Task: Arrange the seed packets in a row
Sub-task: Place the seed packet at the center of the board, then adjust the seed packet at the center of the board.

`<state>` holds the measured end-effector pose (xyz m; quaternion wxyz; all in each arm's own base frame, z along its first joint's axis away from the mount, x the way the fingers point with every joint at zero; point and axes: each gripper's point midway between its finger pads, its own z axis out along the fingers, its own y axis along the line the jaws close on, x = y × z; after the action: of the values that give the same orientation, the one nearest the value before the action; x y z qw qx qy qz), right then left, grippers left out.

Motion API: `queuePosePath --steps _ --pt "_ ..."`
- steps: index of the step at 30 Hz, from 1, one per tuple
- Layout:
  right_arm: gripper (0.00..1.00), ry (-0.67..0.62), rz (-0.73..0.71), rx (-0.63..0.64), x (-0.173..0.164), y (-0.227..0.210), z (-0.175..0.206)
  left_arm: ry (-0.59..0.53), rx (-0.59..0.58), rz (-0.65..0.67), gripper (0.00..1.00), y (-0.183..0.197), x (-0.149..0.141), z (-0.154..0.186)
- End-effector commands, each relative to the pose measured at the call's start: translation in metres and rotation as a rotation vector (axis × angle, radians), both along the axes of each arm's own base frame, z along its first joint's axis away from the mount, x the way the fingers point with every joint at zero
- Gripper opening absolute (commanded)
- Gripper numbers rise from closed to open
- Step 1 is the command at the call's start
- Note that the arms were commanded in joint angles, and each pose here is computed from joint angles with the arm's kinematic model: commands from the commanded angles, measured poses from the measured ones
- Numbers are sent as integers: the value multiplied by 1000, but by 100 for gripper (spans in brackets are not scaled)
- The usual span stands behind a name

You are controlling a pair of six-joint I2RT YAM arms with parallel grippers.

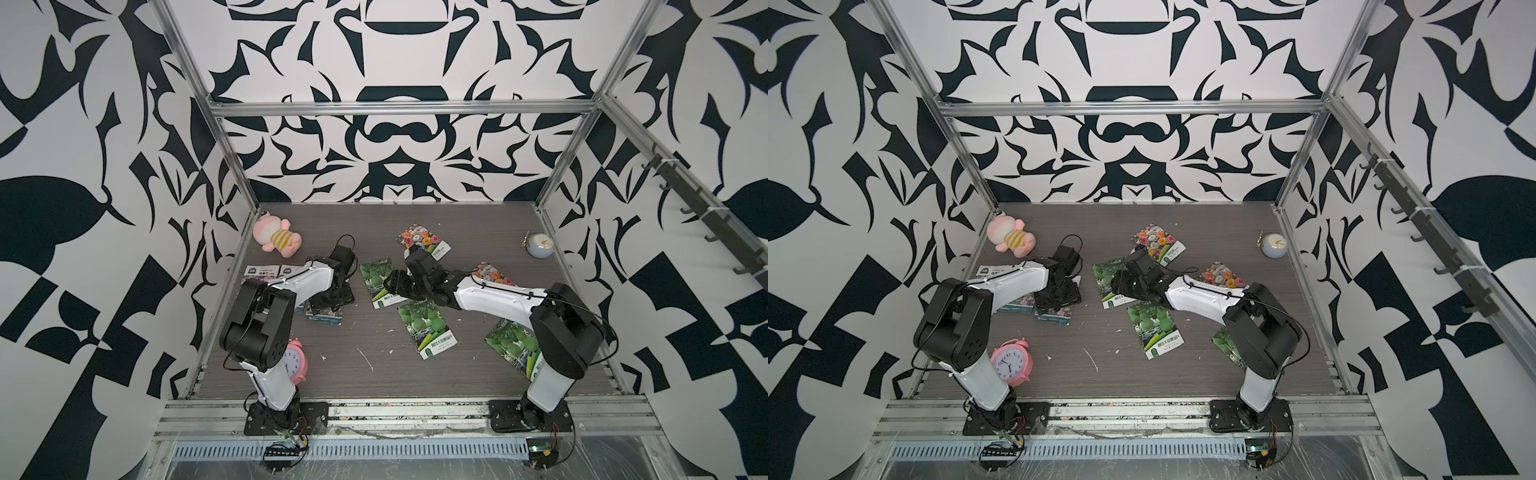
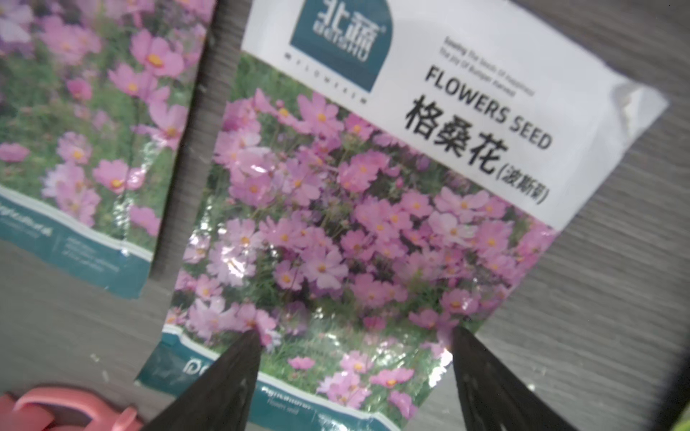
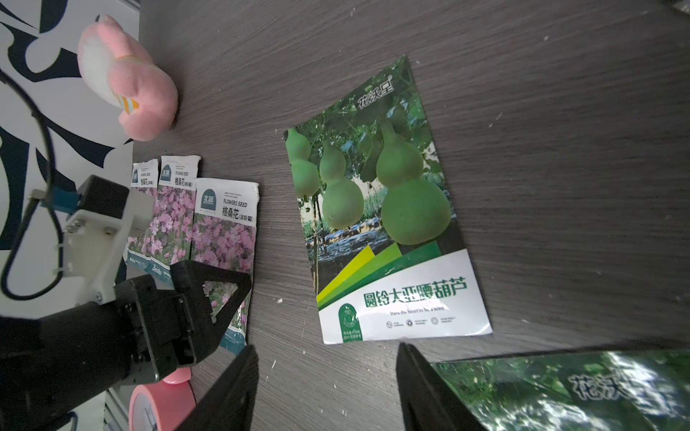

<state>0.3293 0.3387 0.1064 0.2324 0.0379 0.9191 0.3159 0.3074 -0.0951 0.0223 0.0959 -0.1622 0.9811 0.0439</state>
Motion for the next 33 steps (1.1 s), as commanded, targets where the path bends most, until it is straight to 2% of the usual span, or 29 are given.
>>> queuePosePath --steps 1,6,7,16,24,29,33 --pt "62 -17 14 31 2 2 8 14 -34 -11 84 0 1 -13" --pt "61 6 15 43 0 2 3 6 -49 -17 84 2 9 -18" --pt "61 7 16 45 0 2 2 8 -49 -20 88 2 10 -20" --pt "60 25 18 41 1 3 -4 3 -65 -9 88 12 25 -27" --pt "59 34 20 43 2 5 -7 -4 -134 30 86 0 38 -27" --pt "59 10 41 3 2 2 -3 -36 -132 43 88 1 39 -4" --pt "59 -23 74 -110 5 -8 -3 -114 -149 37 95 0 46 39"
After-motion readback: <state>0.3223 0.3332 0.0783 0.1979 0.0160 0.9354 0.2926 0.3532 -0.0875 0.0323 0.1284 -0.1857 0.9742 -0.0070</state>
